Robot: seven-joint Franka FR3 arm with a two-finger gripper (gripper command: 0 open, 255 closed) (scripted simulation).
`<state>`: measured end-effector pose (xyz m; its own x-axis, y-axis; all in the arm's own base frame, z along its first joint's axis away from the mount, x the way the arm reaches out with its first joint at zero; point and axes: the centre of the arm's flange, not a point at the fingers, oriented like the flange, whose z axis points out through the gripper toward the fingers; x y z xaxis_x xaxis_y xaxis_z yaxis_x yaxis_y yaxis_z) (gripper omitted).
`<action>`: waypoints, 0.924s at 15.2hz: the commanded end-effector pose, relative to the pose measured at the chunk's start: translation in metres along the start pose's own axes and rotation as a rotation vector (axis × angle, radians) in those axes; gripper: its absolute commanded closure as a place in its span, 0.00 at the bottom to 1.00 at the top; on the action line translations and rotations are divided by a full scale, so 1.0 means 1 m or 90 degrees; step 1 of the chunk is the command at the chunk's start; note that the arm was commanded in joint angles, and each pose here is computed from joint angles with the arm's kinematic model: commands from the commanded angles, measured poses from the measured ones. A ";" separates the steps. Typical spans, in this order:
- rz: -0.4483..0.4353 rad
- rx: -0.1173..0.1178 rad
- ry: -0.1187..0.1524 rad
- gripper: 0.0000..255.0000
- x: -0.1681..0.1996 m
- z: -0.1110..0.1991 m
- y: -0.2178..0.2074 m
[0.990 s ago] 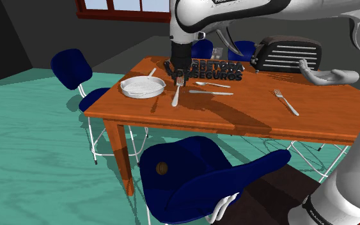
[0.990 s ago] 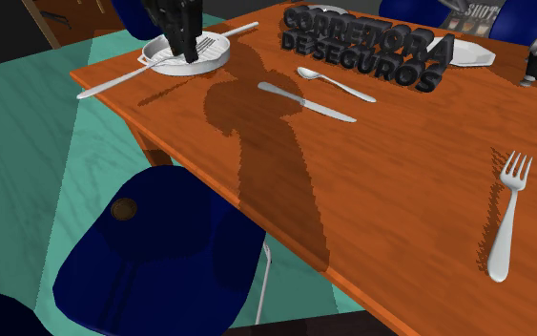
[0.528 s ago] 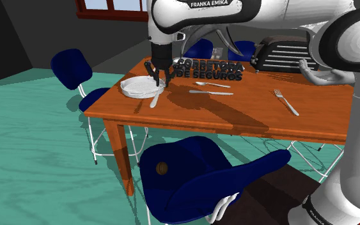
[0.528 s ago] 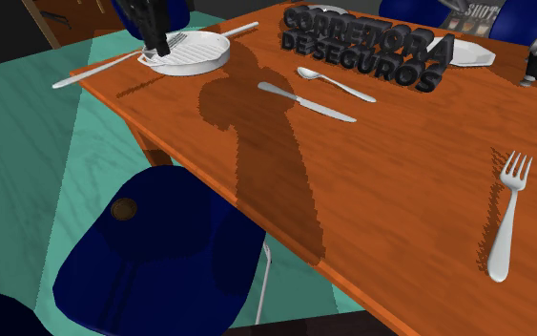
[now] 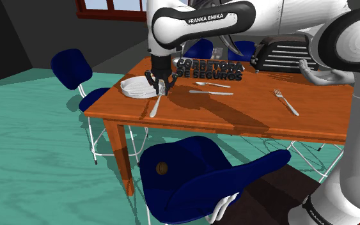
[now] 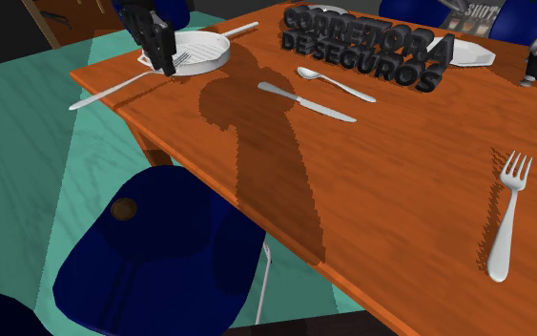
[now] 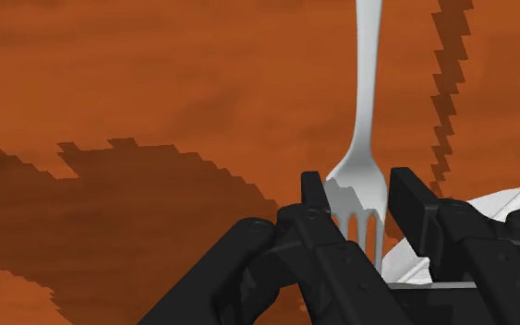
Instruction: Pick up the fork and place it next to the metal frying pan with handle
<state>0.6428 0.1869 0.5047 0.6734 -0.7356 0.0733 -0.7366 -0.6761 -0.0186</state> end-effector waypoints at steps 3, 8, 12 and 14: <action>0.000 0.000 0.000 1.00 -0.002 0.022 0.000; 0.000 0.000 0.000 1.00 -0.004 0.047 0.001; 0.000 0.000 0.000 1.00 -0.004 0.047 0.001; 0.000 0.000 0.000 1.00 -0.004 0.047 0.001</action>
<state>0.6424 0.1876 0.4581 0.6735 -0.7356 0.0734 -0.7365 -0.6762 -0.0189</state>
